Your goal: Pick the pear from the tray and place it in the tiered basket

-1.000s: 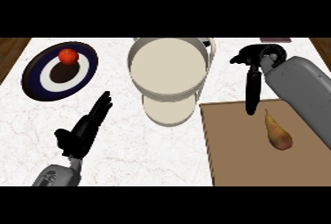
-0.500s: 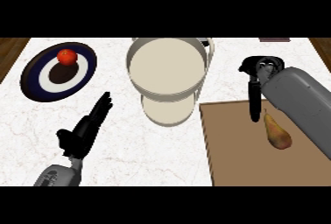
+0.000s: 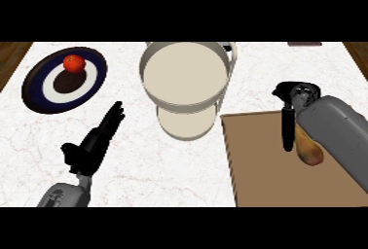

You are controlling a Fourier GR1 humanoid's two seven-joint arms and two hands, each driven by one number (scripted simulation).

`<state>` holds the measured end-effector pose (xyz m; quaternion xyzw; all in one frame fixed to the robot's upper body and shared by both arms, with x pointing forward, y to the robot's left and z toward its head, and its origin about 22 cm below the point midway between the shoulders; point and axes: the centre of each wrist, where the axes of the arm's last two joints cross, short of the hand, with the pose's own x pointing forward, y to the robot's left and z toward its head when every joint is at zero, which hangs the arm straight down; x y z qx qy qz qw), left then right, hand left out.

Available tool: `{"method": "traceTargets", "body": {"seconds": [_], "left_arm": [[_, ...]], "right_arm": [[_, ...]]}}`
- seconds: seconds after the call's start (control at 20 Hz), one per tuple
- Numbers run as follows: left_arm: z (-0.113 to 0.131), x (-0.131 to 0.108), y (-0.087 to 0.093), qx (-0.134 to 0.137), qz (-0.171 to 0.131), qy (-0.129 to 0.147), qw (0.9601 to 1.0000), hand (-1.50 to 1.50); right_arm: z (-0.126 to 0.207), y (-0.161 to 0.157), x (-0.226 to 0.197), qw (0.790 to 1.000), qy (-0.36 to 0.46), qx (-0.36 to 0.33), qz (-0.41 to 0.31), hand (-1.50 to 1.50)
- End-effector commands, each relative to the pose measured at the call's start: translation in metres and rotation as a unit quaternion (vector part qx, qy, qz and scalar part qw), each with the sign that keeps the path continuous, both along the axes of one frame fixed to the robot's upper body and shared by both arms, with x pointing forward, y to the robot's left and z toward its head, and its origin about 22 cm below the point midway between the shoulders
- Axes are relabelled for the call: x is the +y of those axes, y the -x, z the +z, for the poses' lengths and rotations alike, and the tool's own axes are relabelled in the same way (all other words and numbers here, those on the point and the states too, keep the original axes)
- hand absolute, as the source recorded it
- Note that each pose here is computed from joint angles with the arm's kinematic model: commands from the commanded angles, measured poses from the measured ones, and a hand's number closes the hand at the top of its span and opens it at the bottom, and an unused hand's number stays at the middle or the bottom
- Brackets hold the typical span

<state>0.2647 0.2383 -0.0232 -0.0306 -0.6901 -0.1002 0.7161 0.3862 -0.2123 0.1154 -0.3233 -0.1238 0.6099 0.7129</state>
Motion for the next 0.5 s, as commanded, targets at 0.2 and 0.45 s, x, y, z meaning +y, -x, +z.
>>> {"method": "traceTargets", "body": {"seconds": [0.2,0.45], "left_arm": [[0.001,0.004,0.006,0.005,-0.003,-0.002,1.0,0.0],[-0.006,-0.001,0.001,0.003,-0.004,-0.002,1.0,0.0]], "right_arm": [[-0.013,0.01,-0.018,0.996,0.069,0.018,-0.054,-1.5],[-0.037,0.03,-0.036,0.997,0.052,0.02,-0.057,-1.5]]}}
